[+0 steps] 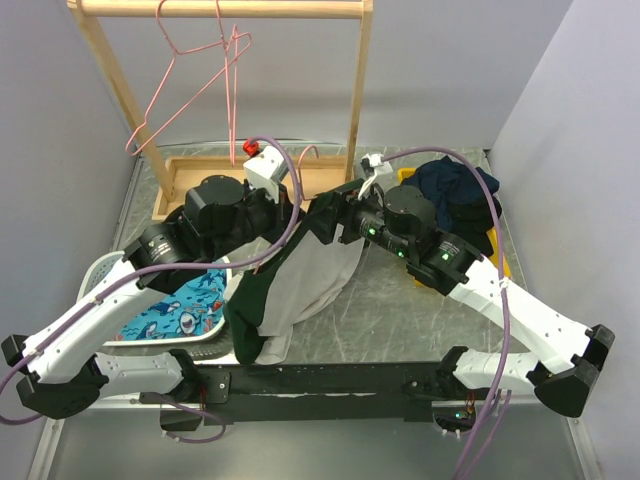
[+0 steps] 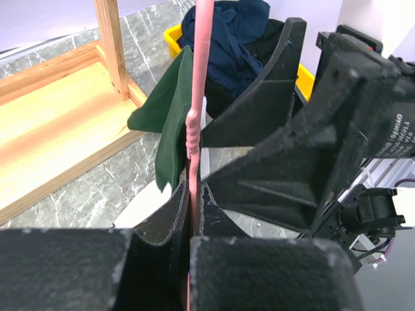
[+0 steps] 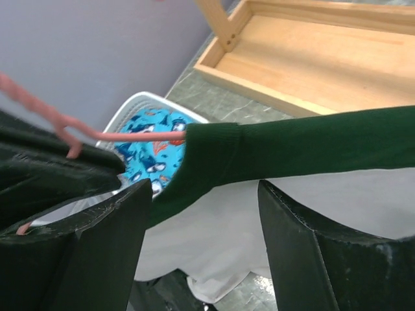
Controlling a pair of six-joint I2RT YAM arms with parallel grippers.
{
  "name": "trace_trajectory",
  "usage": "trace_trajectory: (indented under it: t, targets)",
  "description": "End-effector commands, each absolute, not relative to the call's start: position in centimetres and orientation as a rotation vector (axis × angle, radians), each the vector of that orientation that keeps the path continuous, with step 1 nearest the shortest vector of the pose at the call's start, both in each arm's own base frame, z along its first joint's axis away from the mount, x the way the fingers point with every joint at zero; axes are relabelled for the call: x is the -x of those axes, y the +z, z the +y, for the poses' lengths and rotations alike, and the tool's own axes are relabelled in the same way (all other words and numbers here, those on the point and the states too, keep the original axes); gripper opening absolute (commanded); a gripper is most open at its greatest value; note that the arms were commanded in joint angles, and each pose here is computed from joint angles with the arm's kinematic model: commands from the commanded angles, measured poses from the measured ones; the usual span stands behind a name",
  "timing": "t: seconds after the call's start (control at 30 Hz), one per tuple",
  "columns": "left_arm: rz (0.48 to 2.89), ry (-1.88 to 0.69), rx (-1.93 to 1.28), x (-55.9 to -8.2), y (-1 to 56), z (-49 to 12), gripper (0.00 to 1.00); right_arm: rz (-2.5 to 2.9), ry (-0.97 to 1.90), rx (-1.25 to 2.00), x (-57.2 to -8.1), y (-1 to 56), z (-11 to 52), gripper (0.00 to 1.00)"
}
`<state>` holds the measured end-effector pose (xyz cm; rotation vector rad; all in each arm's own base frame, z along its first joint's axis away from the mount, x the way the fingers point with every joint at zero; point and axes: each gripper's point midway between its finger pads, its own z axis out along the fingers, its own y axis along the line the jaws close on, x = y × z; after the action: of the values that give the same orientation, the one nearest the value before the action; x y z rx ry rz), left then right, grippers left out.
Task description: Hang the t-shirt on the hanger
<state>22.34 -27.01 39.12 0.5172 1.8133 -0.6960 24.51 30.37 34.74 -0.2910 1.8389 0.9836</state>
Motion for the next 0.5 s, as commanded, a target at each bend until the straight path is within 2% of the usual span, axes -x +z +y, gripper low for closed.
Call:
trace_trajectory:
  t: [0.0,0.1,0.17,0.2,0.27,0.3,0.37,0.47]
  targets:
    - [1.69,-0.754,-0.495,-22.0,43.7,-26.9,0.01,1.767,0.935,0.182,-25.9,38.1,29.4,0.74]
    - [1.686,-0.755,-0.49,-22.0,44.0,-26.8,0.01,1.769,0.9,0.136,-26.7,38.4,29.0,0.72]
    - [1.685,-0.751,-0.486,-22.0,44.1,-26.8,0.01,1.771,0.868,0.099,-27.2,38.5,28.4,0.59]
    - [1.681,-0.753,-0.484,-22.0,44.2,-26.7,0.01,1.774,0.854,0.092,-27.3,38.5,28.2,0.43]
    - [1.673,-0.748,-0.48,-22.1,44.5,-26.6,0.01,1.776,0.821,0.082,-27.4,38.8,27.6,0.27]
    - [1.67,-0.745,-0.48,-22.1,44.7,-26.6,0.01,1.77,0.803,0.07,-27.5,39.0,27.1,0.13]
    - [1.669,-0.736,-0.478,-22.3,44.9,-26.5,0.01,1.754,0.779,0.068,-27.3,39.9,26.2,0.02]
    - [1.678,-0.718,-0.484,-22.6,44.7,-26.7,0.01,1.725,0.716,0.043,-27.3,41.8,24.4,0.0]
